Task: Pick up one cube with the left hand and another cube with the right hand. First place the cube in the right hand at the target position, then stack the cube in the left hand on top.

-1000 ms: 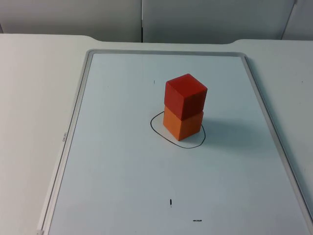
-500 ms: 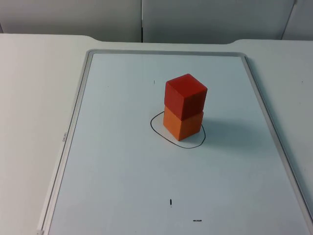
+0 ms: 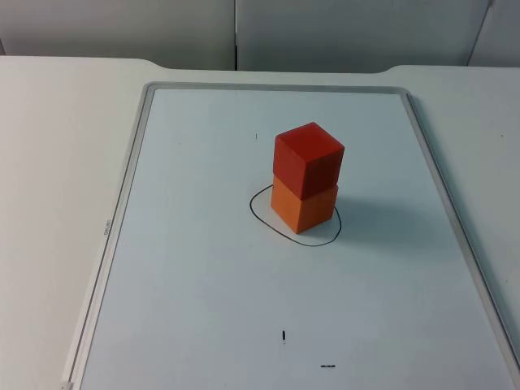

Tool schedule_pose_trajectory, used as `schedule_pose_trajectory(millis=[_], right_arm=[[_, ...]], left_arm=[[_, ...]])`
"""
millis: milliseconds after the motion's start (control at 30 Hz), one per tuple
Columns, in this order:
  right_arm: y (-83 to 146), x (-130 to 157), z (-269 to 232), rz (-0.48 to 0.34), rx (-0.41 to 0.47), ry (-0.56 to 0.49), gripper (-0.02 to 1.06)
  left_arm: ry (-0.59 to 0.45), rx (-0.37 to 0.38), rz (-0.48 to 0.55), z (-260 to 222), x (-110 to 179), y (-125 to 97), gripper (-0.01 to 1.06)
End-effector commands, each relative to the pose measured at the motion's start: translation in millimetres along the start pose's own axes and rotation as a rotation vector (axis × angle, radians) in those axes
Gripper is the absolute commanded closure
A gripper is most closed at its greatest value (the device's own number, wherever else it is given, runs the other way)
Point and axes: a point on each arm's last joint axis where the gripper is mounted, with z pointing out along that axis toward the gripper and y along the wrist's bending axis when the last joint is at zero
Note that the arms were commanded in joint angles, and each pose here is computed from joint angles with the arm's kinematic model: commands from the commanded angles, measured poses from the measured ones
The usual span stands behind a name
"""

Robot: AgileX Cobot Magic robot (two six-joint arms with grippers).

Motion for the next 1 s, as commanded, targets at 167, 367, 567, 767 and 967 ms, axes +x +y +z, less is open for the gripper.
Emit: schedule_pose_trajectory(millis=[167, 367, 567, 767, 967], right_arm=[[0, 3, 2, -0.018, 0.004, 0.019, 0.18], [1, 2, 2, 0.001, -0.005, 0.016, 0.18], [8, 8, -6, 0.023, -0.084, 0.049, 0.18], [13, 16, -32, 0.032, -0.105, 0.001, 0.18], [16, 31, -61, 0.092, -0.094, -0.043, 0.18]], left_arm=[[-0.010, 0.000, -0.013, 0, 0, 0, 0.04], [-0.010, -0.006, -0.019, 0, 0, 1, 0.04], [-0.010, -0.006, -0.019, 0, 0, 1, 0.04], [-0.010, -0.006, -0.019, 0, 0, 1, 0.04], [-0.010, -0.010, -0.016, 0, 0, 1, 0.04]])
